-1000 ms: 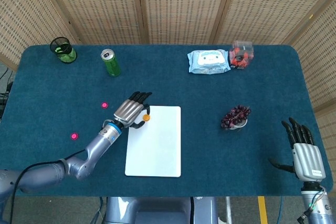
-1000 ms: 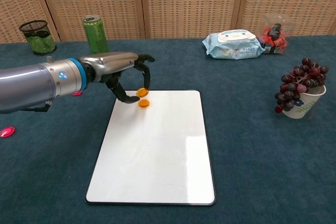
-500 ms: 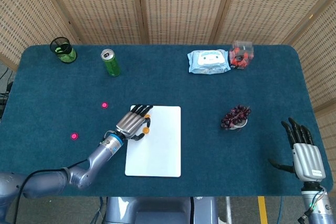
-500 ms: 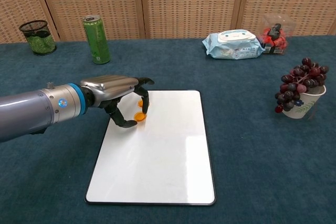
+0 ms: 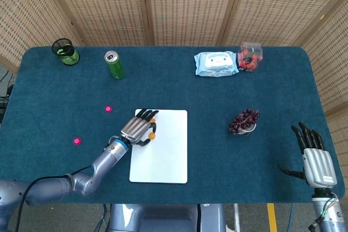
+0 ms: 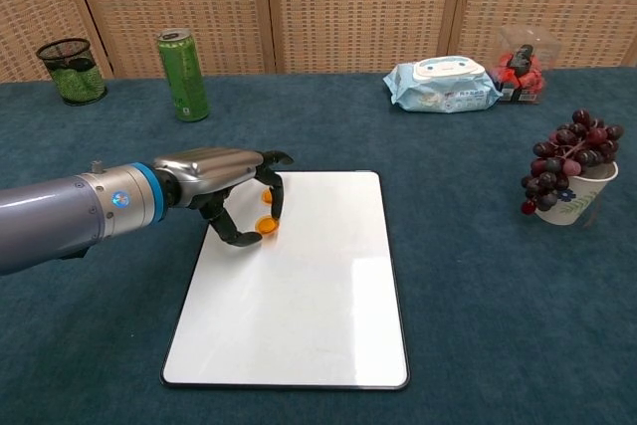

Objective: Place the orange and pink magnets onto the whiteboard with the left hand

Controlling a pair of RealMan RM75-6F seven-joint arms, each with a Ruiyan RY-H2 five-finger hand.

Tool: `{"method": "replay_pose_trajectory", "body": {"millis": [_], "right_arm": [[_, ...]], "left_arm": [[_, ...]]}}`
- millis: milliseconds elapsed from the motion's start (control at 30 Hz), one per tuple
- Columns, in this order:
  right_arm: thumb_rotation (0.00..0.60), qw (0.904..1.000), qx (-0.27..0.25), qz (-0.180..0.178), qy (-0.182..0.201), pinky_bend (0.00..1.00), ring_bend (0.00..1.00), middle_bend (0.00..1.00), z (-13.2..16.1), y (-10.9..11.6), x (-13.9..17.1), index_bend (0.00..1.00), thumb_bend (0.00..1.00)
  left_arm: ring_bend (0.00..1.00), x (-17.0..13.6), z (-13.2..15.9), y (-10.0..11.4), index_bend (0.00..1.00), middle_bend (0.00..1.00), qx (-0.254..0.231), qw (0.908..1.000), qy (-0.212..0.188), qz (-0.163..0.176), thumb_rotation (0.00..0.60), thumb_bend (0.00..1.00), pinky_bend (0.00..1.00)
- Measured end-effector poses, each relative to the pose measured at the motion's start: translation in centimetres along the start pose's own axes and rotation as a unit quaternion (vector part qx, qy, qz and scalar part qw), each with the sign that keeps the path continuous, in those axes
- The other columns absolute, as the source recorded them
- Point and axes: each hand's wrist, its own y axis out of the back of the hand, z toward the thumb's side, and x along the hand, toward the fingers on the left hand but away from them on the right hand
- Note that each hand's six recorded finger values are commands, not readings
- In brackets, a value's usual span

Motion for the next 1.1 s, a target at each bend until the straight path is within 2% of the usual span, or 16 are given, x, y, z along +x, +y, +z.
{"method": "replay_pose_trajectory", "body": {"millis": [500, 567, 767, 900, 1100], "right_arm": [[0.600, 1.0000, 0.000, 0.001, 0.000, 0.00, 0.00, 0.00, 0.02, -0.01, 0.00, 0.00, 0.00], [0.600, 1.0000, 0.000, 0.001, 0.000, 0.00, 0.00, 0.00, 0.01, -0.01, -0.01, 0.00, 0.00], [0.600, 1.0000, 0.000, 0.002, 0.000, 0.00, 0.00, 0.00, 0.01, -0.01, 0.00, 0.00, 0.00], [0.600, 1.0000, 0.000, 0.001, 0.000, 0.00, 0.00, 0.00, 0.01, 0.00, 0.01, 0.00, 0.00], [0.600, 1.0000, 0.000, 0.002, 0.000, 0.00, 0.00, 0.00, 0.01, 0.00, 0.00, 0.00, 0.00]], "left_arm": [[0.00, -0.64, -0.13, -0.22, 0.59, 0.00, 0.002, 0.9999, 0.002, -0.010, 0.600, 0.37, 0.00], [0.00, -0.66, -0.22, -0.21, 0.56, 0.00, 0.005, 0.9999, 0.004, -0.010, 0.600, 0.36, 0.00], [0.00, -0.76, -0.49, -0.24, 0.31, 0.00, 0.008, 0.9999, 0.010, -0.012, 0.600, 0.34, 0.00], [0.00, -0.82, -0.45, -0.26, 0.26, 0.00, 0.004, 0.9998, 0.010, -0.015, 0.600, 0.33, 0.00], [0.00, -0.86, -0.51, 0.00, 0.26, 0.00, 0.001, 0.9999, 0.010, -0.010, 0.600, 0.33, 0.00]]}}
